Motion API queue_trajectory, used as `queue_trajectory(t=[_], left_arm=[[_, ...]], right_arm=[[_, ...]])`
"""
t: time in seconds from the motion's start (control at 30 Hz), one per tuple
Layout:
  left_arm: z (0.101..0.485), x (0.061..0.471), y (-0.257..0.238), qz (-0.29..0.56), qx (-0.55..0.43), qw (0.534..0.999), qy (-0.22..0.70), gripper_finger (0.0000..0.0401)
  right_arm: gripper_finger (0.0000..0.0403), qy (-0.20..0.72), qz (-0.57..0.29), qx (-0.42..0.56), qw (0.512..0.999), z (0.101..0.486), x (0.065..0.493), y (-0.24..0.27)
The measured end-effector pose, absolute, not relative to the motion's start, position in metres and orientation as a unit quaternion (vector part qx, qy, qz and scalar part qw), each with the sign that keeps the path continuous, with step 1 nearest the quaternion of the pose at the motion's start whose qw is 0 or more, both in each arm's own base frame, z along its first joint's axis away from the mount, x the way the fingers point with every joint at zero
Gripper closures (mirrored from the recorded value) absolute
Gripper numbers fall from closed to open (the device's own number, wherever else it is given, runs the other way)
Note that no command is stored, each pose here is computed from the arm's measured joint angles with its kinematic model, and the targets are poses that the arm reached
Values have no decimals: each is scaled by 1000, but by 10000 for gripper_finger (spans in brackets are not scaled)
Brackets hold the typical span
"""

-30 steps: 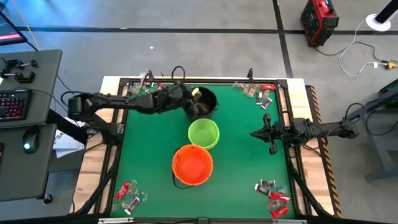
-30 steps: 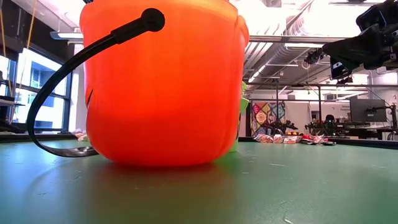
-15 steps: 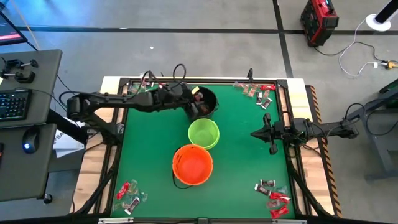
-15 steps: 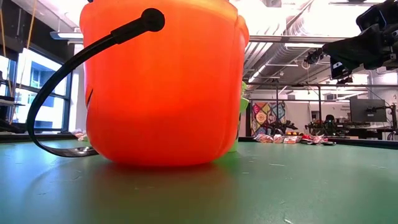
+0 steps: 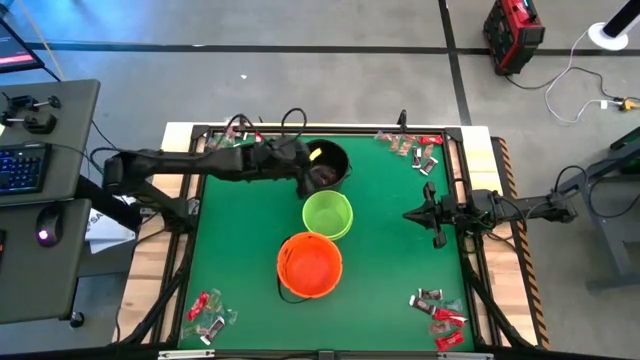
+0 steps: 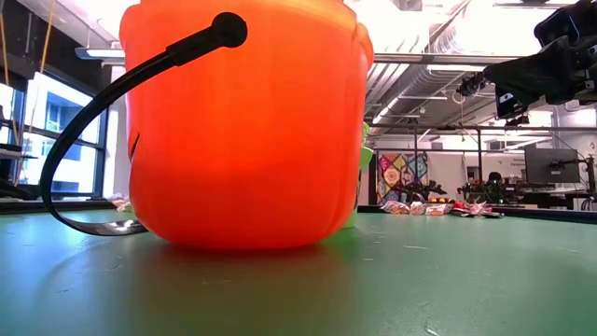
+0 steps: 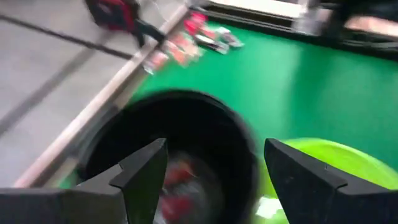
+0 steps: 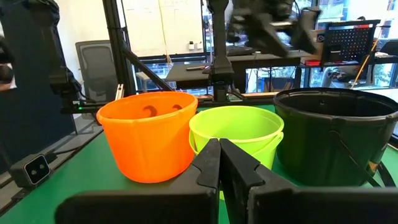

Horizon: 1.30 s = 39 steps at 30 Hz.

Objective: Sort candy by brand, put in halloween buckets
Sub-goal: Put the green gummy into the black bucket

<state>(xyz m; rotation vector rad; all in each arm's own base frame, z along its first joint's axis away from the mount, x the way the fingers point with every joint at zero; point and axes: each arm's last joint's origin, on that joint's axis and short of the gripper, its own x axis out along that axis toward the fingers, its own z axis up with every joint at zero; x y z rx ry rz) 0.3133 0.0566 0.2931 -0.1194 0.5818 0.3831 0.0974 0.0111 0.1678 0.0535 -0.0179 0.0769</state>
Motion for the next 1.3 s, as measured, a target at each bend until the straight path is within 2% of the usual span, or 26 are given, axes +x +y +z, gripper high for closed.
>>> queue_trajectory(t=[0.13,0.27,0.37,0.5,0.7,0.83,0.93,1.3], left_arm=[[296,283,19,141,-153,903,376,142],[306,249,-39,99,-193,878,426,142],[307,226,-81,110,-250,852,447,142],[293,198,-130,150,-332,780,509,142],[246,171,-195,188,-302,657,664,151],[214,169,-213,241,-267,596,718,156],[193,171,-218,264,-248,576,733,158],[156,167,-208,265,-286,565,727,158]], right_arm=[[402,-8,38,27,999,168,97,11],[402,-7,38,26,999,167,98,11],[402,-7,38,27,999,167,98,11],[402,-7,38,26,999,167,98,11],[402,-7,38,27,999,167,98,11],[402,-7,38,27,999,167,98,11],[402,-7,38,27,999,167,98,11],[402,-7,38,26,999,167,98,11]])
